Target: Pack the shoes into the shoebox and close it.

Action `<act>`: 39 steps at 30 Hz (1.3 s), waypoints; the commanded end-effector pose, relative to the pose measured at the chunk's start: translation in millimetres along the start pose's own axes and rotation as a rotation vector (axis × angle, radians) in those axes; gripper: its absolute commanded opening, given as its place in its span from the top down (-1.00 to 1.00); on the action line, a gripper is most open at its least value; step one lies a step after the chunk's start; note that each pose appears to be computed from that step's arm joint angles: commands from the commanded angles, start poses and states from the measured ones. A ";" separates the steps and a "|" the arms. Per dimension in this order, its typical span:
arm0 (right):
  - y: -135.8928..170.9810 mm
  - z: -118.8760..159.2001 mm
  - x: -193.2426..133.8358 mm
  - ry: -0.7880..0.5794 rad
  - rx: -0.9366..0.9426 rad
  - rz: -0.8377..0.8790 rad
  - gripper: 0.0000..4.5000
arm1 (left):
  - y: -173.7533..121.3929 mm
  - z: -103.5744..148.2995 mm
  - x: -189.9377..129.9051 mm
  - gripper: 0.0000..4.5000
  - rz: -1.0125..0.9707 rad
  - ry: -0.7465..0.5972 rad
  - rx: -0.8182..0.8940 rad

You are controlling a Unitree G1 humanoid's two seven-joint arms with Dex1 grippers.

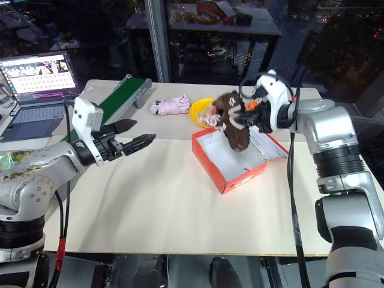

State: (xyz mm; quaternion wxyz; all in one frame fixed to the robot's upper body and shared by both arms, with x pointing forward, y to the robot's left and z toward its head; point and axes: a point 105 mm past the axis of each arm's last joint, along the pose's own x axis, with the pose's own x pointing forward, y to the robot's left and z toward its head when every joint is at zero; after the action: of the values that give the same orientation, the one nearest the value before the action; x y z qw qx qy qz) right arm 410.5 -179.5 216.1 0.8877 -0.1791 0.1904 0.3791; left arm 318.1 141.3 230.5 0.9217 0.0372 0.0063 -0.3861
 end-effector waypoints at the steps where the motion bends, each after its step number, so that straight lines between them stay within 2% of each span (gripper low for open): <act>1: -13.5 2.5 1.2 0.022 -0.102 -0.006 0.83 | -11.7 9.8 1.5 -0.98 -0.024 -0.038 0.055; 7: -24.1 -27.8 13.1 0.101 -0.102 -0.023 0.83 | -15.0 6.8 -3.6 -0.98 -0.013 -0.027 0.056; 16: -21.5 -52.2 32.0 0.139 -0.046 -0.037 0.83 | -18.4 3.8 -7.4 -0.98 -0.001 -0.021 0.045; 18: -19.4 -53.2 37.8 0.136 -0.044 -0.043 0.40 | -19.0 2.9 -6.5 -1.00 0.001 -0.020 0.042; 19: -18.6 -52.7 39.6 0.134 -0.046 -0.044 0.30 | -19.5 2.7 -6.2 -1.00 0.000 -0.020 0.042; 20: -17.5 -50.6 42.2 0.126 -0.047 -0.046 0.10 | -20.0 2.4 -5.8 -1.00 -0.001 -0.020 0.040; 27: -13.2 -25.9 53.1 0.039 -0.075 -0.063 -0.91 | -22.2 1.5 -4.6 -1.00 -0.012 -0.019 0.032; 28: -13.1 -21.8 53.1 0.026 -0.079 -0.064 -0.98 | -22.2 1.5 -4.7 -1.00 -0.013 -0.019 0.032; 34: -13.9 11.0 47.7 -0.068 -0.150 -0.078 -0.98 | -20.1 -1.1 -6.9 -1.00 -0.009 -0.006 0.029; 39: 1.8 63.1 27.6 -0.253 -0.127 0.027 -0.98 | -7.4 -2.8 -14.0 -1.00 0.037 0.008 0.027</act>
State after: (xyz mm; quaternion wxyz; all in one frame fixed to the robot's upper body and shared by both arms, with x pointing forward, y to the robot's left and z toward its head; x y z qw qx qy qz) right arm 446.8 -143.3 208.0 0.8866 -0.2056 0.1246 0.3952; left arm 303.1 136.7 218.4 0.9221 0.0452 0.0216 -0.3838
